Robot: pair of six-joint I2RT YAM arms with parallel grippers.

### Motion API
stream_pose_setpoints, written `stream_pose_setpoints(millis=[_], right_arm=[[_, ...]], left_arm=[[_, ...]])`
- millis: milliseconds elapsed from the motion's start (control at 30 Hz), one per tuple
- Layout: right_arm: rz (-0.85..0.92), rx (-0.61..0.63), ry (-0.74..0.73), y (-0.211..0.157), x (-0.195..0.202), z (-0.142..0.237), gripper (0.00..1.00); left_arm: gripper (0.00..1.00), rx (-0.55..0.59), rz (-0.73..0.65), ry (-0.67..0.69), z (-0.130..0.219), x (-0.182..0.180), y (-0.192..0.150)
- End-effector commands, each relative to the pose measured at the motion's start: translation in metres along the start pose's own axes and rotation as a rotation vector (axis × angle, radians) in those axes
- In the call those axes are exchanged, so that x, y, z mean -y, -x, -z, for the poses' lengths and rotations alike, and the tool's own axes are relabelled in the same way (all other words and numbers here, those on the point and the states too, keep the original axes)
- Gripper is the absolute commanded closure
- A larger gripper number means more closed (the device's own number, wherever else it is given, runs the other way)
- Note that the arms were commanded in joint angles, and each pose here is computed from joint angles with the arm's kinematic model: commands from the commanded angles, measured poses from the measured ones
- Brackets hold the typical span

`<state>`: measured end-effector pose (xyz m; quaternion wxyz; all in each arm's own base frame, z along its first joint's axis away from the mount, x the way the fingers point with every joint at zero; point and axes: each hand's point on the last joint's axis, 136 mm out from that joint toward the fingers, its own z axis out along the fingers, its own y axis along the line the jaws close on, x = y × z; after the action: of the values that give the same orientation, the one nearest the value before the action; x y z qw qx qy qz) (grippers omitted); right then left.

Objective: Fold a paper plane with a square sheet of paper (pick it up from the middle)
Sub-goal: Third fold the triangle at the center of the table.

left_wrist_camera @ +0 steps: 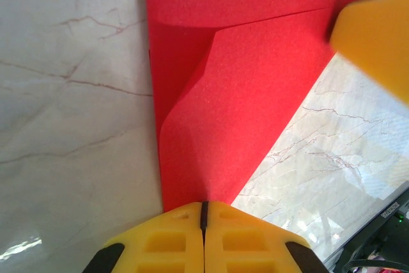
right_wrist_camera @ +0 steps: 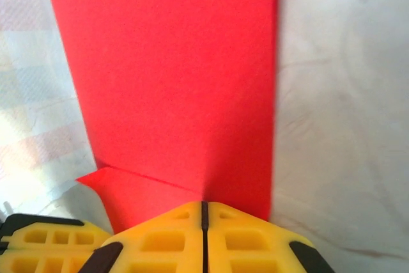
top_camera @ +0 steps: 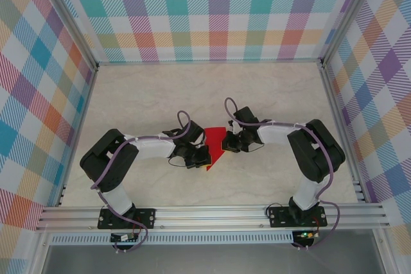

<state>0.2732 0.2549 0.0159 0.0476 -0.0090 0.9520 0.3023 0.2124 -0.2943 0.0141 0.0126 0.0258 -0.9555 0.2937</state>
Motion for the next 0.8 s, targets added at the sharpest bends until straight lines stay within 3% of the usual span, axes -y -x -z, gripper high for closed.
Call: stream_pose_setpoints(millis=[0,167,367,567,767], right_arm=[[0.016,0.065,-0.158,0.022,0.037,0.008,0.93],[0.035,0.118,-0.18,0.04,0.03,0.027,0.93],[0.051,0.157,-0.041,0.033,-0.01,0.047,0.92],[0.045,0.055,0.076,0.001,-0.037,0.026,0.91],[0.033,-0.005,0.099,-0.01,-0.044,0.006,0.92]], left_arm=[[0.95,-0.08,0.116,0.329,-0.009,-0.087,-0.035],[0.95,-0.077,0.114,0.325,-0.008,-0.085,-0.033],[0.95,-0.072,0.113,0.317,-0.009,-0.082,-0.03],[0.95,-0.074,0.112,0.314,-0.009,-0.079,-0.029],[0.95,-0.073,0.108,0.313,-0.009,-0.077,-0.028]])
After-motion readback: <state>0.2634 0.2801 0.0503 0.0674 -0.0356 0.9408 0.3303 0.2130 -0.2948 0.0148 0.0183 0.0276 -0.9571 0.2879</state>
